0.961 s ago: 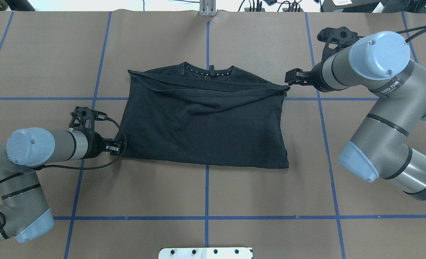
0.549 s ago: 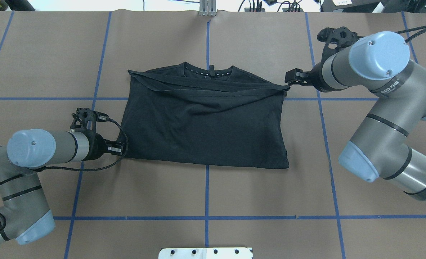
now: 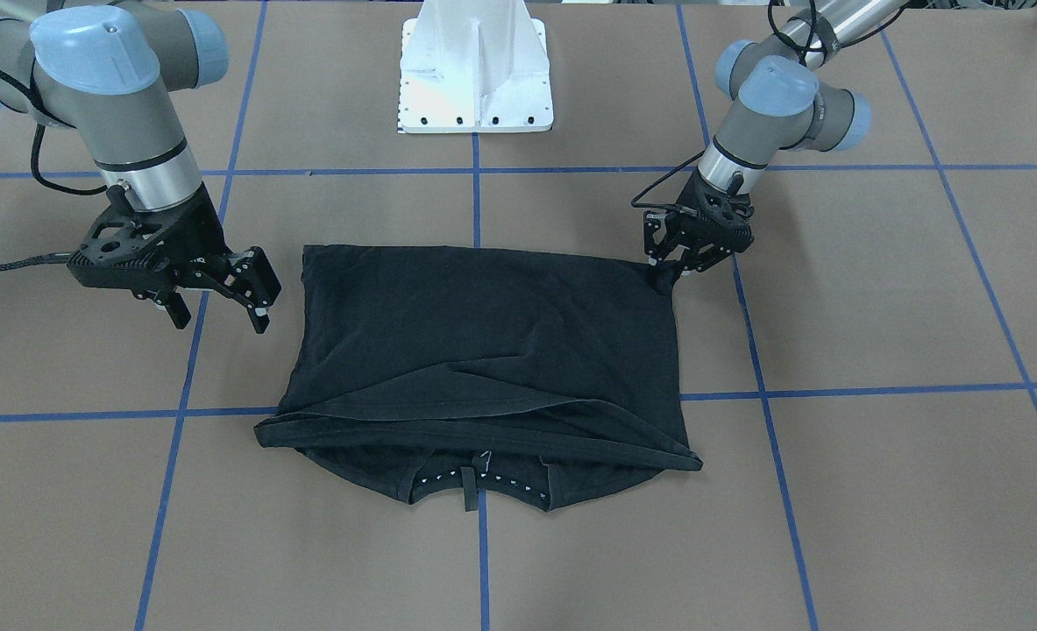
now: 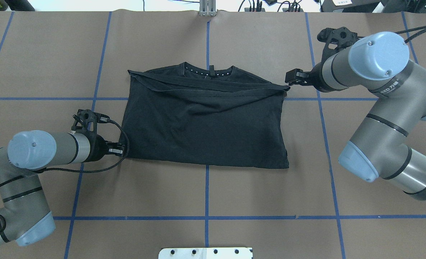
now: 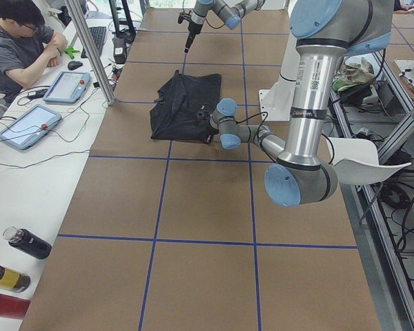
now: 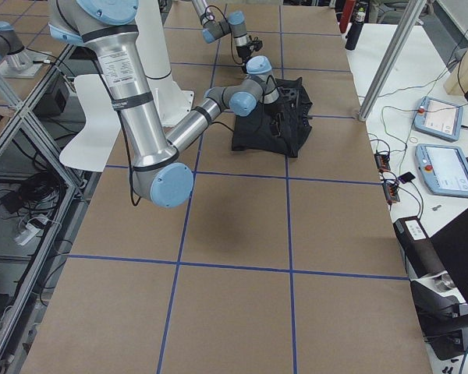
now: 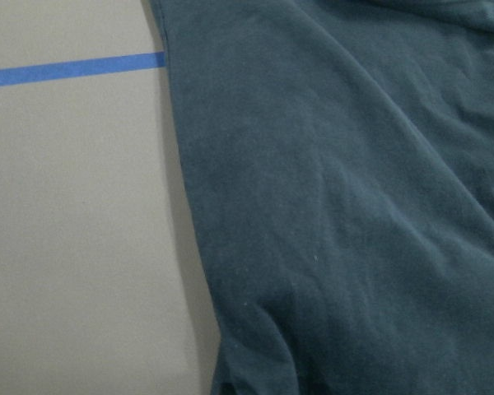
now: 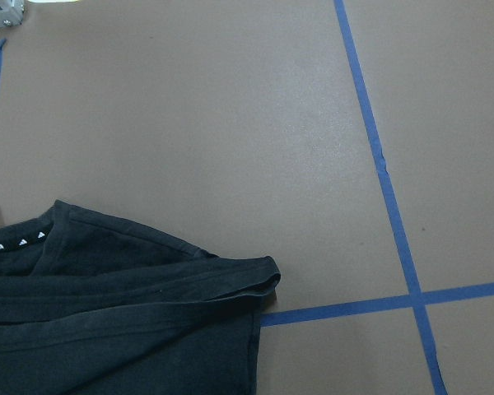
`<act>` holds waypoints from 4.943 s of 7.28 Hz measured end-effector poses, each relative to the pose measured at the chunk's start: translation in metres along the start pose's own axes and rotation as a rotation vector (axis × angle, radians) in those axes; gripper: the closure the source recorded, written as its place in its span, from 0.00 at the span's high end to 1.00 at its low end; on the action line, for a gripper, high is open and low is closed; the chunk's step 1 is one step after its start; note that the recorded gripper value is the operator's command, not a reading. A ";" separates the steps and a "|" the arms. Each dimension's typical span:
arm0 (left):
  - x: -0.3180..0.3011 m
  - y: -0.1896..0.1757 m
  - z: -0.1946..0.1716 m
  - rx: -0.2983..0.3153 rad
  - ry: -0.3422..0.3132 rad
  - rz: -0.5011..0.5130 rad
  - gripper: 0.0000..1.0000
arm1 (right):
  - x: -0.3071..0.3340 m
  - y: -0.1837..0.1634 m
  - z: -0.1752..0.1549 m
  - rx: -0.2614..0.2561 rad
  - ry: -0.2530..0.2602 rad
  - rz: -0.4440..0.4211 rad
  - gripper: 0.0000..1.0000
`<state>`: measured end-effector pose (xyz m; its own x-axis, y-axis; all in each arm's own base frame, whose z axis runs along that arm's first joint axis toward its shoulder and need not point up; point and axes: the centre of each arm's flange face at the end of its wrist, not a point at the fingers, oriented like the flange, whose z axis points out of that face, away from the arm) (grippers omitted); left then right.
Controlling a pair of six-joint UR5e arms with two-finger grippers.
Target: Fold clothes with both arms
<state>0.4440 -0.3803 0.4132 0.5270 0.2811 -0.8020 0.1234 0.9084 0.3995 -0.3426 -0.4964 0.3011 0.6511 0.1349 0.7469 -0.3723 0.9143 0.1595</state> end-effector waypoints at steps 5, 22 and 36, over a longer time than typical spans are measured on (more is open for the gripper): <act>-0.024 -0.030 -0.017 0.050 -0.041 0.087 0.00 | -0.006 0.007 0.004 -0.010 -0.001 -0.008 1.00; -0.248 -0.277 -0.071 0.188 -0.207 0.287 1.00 | -0.214 0.015 0.130 0.095 -0.074 0.163 0.68; -0.249 -0.271 -0.067 0.182 -0.203 0.261 1.00 | -0.242 0.030 0.181 0.112 -0.016 0.070 0.00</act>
<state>0.2230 -0.6758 0.4749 0.7143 0.4123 -0.5654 0.1004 0.7393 0.6659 -0.6311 -0.5708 0.2422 0.6108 0.1901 0.7686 -0.4885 0.8545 0.1769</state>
